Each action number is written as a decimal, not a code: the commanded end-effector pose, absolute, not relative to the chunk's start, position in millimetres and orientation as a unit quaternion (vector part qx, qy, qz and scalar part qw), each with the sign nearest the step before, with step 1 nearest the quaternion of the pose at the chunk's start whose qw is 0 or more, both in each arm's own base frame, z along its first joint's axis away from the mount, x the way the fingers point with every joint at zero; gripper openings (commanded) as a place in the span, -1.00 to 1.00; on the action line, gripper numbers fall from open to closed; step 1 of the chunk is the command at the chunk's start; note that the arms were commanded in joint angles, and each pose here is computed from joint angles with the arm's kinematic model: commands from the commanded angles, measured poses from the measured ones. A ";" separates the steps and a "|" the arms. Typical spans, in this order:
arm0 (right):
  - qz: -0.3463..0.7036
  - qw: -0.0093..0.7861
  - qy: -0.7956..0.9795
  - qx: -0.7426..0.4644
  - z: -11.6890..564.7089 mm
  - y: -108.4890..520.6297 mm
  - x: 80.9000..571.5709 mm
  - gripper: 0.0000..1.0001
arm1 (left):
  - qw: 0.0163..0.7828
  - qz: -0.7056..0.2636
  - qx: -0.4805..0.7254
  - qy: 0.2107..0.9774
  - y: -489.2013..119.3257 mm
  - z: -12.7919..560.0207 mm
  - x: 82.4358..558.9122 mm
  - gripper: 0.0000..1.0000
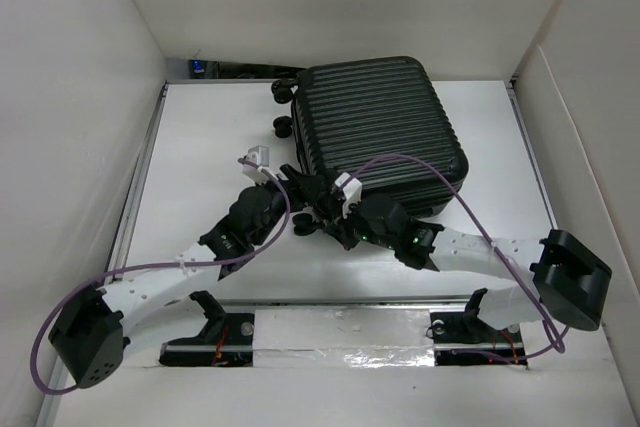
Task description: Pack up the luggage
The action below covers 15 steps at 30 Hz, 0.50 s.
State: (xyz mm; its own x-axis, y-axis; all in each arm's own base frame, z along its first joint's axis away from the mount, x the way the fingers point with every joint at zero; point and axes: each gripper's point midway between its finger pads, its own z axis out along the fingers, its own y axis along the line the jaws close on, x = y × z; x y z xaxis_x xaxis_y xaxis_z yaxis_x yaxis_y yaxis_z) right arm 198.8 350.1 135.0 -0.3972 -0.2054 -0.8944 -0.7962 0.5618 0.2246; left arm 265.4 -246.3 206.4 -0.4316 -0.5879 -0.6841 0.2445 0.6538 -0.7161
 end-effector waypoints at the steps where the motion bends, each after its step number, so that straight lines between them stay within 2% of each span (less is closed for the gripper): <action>1: 0.590 0.457 0.569 -0.344 286.2 422.5 140.6 -1.00 | 0.434 -0.536 0.080 0.719 -311.9 264.8 194.1 -1.00; 7: 0.617 0.431 0.586 -0.301 285.4 432.1 147.9 -1.00 | 0.453 -0.541 0.077 0.704 -295.4 260.7 200.2 -1.00; 11: 0.602 0.418 0.603 -0.314 269.9 439.9 151.3 -0.95 | 0.465 -0.509 0.091 0.719 -291.9 249.8 205.8 -1.00; 13: 0.581 0.422 0.620 -0.316 256.7 438.2 152.4 -0.43 | 0.466 -0.491 0.083 0.731 -286.5 242.4 208.2 -0.98; 15: 0.553 0.427 0.650 -0.300 233.9 429.3 160.4 -0.05 | 0.477 -0.458 0.059 0.747 -274.5 231.3 216.4 -0.65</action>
State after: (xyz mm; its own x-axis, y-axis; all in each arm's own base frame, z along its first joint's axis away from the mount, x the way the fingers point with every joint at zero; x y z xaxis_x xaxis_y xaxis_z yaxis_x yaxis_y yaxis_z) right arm 192.3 389.5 152.7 -0.4527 -0.0949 -0.8866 -0.8023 0.4772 0.3586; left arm 268.6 -232.7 210.8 -0.4431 -0.4800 -0.7571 0.3037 0.7142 -0.6305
